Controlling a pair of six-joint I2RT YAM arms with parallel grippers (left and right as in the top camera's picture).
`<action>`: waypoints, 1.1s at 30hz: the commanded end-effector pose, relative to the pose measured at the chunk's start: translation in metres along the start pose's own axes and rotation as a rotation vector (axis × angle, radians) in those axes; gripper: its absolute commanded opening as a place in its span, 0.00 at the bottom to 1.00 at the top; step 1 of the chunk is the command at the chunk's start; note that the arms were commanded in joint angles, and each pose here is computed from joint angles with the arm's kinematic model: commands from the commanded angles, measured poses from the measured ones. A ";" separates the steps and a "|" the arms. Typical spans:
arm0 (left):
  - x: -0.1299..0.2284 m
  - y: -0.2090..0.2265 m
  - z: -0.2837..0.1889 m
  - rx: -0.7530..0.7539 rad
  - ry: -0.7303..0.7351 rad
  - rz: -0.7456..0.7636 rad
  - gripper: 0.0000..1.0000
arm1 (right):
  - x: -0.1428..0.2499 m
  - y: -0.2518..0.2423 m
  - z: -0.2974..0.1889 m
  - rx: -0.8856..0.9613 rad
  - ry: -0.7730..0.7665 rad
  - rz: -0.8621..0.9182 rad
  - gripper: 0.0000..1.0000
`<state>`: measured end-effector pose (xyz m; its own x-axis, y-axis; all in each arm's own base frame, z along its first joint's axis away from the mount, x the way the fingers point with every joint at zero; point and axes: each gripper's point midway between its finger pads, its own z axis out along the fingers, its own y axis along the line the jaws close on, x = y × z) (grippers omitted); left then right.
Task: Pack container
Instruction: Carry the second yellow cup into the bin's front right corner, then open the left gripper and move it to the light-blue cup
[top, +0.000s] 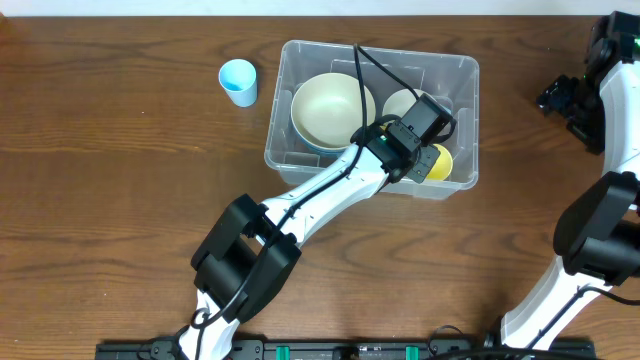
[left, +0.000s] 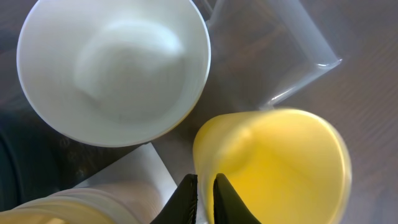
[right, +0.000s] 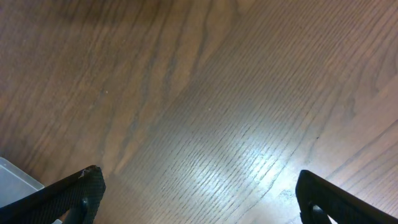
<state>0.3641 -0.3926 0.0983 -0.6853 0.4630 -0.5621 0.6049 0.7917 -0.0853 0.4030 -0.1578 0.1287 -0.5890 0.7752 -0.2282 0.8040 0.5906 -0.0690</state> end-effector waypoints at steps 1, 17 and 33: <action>0.007 0.007 0.008 -0.022 0.021 0.004 0.12 | -0.002 -0.004 -0.001 0.013 -0.008 0.015 0.99; -0.049 -0.003 -0.029 0.005 -0.147 0.054 0.23 | -0.002 -0.004 -0.001 0.013 -0.008 0.014 0.99; -0.120 0.167 -0.223 -0.501 -0.498 -0.180 0.80 | -0.002 -0.004 -0.001 0.013 -0.008 0.014 0.99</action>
<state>0.4351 -0.3051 0.2804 -0.4761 0.2609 -0.8398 0.3923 0.9177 0.0627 0.4030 -0.1578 0.1285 -0.5891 0.7753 -0.2279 0.8040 0.5906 -0.0693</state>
